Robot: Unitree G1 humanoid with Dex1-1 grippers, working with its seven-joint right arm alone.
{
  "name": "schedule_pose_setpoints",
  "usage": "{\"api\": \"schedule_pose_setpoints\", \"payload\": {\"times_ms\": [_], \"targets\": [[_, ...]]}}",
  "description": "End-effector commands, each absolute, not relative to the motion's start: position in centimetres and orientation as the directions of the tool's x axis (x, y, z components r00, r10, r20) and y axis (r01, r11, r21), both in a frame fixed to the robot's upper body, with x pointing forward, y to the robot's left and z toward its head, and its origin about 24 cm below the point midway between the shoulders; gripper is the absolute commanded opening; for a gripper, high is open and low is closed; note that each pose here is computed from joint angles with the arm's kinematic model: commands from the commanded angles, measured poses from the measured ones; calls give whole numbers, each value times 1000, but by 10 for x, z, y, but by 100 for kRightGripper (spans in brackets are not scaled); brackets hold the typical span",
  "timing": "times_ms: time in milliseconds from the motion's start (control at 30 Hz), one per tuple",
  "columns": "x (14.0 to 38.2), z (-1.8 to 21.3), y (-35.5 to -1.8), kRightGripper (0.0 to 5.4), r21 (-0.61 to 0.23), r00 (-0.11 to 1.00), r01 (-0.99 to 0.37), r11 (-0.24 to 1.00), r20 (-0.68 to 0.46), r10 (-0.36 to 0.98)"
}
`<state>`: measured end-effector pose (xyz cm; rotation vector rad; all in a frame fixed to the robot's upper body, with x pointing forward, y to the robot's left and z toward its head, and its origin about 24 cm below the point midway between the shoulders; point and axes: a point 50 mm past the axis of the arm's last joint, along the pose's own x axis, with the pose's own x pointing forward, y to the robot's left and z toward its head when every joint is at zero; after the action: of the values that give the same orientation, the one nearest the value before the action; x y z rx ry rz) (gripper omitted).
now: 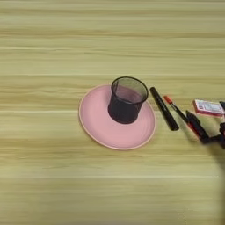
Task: Move the objects on the table
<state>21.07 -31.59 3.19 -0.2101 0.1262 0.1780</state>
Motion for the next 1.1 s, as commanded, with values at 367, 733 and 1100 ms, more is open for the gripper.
{"api": "schedule_pose_setpoints", "payload": {"times_ms": [367,733,1100], "targets": [[209,50,-328,538,-274,977,-201,940,-119,175],[206,34,-318,538,-294,956,-270,917,-195,219],[208,22,-313,538,-248,948,-285,926,-215,234]]}}
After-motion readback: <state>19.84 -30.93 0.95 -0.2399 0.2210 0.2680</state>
